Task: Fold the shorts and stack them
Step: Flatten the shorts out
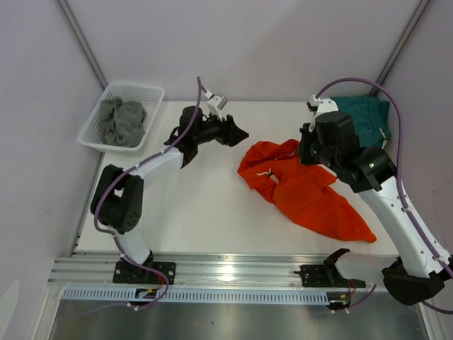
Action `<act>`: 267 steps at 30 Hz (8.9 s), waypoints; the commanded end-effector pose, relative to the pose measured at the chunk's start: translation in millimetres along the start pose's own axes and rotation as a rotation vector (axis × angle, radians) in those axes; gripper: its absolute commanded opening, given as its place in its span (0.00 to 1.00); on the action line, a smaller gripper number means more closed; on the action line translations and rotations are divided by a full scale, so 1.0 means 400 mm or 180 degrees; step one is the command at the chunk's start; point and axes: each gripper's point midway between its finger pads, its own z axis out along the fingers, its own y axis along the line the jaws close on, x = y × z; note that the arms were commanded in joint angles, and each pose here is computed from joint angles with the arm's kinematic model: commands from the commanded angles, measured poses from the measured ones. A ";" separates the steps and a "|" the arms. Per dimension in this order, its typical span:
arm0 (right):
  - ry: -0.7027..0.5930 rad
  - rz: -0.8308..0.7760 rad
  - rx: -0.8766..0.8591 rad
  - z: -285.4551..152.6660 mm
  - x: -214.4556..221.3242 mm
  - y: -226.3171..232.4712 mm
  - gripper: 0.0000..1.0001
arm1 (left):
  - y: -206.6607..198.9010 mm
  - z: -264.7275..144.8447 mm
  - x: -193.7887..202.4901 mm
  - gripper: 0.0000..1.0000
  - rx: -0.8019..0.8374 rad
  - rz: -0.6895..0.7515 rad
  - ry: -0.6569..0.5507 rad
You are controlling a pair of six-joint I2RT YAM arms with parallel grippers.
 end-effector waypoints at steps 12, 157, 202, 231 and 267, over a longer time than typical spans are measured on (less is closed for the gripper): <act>-0.0156 -0.0099 0.0037 -0.010 -0.004 -0.001 0.00 | -0.062 -0.044 0.110 0.71 0.0054 0.0010 0.0169; -0.0922 0.1410 -0.1026 0.052 0.456 -0.071 0.67 | -0.026 -0.656 0.288 0.70 -0.1309 -0.0635 -0.1313; 0.1370 -0.0115 -0.0305 0.814 0.383 0.134 0.17 | 0.296 -0.347 0.421 0.36 -0.2282 -0.1973 0.1130; -0.0236 0.0529 -0.0731 1.019 -0.181 0.038 0.76 | 0.320 -0.117 0.073 0.32 -0.1582 -0.1504 0.0939; 0.1448 -0.0037 -0.0785 0.447 0.458 0.119 0.42 | 0.213 0.047 0.258 0.37 -0.1075 -0.1672 0.1679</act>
